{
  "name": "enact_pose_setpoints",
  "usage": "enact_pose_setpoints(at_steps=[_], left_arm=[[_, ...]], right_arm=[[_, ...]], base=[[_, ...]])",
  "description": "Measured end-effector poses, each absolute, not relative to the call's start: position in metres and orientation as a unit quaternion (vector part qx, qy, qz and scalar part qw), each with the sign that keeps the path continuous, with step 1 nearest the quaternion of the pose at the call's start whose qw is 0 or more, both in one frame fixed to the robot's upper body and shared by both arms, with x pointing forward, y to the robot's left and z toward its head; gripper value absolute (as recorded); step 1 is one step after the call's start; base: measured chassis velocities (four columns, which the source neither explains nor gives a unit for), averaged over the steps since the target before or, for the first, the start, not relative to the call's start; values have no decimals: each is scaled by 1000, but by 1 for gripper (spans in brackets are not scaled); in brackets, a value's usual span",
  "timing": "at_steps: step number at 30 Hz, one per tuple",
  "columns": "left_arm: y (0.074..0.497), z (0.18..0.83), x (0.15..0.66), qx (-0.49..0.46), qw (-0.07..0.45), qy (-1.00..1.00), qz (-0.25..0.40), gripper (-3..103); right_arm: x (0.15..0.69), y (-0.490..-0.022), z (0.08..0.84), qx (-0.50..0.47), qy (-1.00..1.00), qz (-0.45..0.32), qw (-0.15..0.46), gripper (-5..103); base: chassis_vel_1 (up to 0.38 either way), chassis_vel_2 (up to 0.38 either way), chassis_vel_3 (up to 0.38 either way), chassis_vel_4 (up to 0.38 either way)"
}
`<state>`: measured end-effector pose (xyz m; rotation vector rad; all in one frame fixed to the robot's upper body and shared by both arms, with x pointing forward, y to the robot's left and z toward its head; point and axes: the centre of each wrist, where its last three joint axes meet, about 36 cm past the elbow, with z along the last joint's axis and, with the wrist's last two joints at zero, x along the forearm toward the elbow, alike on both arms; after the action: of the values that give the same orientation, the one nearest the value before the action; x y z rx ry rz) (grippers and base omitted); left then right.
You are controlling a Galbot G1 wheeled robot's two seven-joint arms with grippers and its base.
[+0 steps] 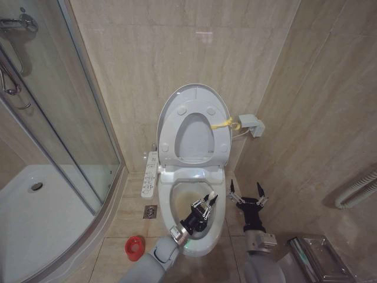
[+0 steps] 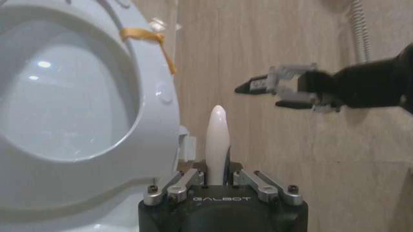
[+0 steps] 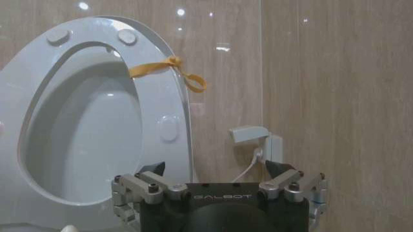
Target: Open the toilet lid, clean the toilet bowl with a toilet brush, close the toilet lid, and flush.
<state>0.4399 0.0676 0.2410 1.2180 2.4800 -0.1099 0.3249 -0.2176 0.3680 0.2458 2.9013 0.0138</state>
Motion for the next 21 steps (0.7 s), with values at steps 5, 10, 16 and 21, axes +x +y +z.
enact_pose_setpoints(at_steps=[5,10,16,21], left_arm=[[54,267,432,445,207,869,-54,20],[54,266,421,448,202,869,-58,20],[73,239,422,432,179,883,-40,20],[80,232,431,422,176,889,-32,20]], right_arm=[[325,-218,368,84,990,5,115,100],[325,-218,368,84,990,5,115,100],[325,-218,368,84,990,5,115,100],[325,-218,368,84,990,5,115,100]], base=[[0,0,0,0],[0,0,0,0],[0,0,0,0],[0,0,0,0]])
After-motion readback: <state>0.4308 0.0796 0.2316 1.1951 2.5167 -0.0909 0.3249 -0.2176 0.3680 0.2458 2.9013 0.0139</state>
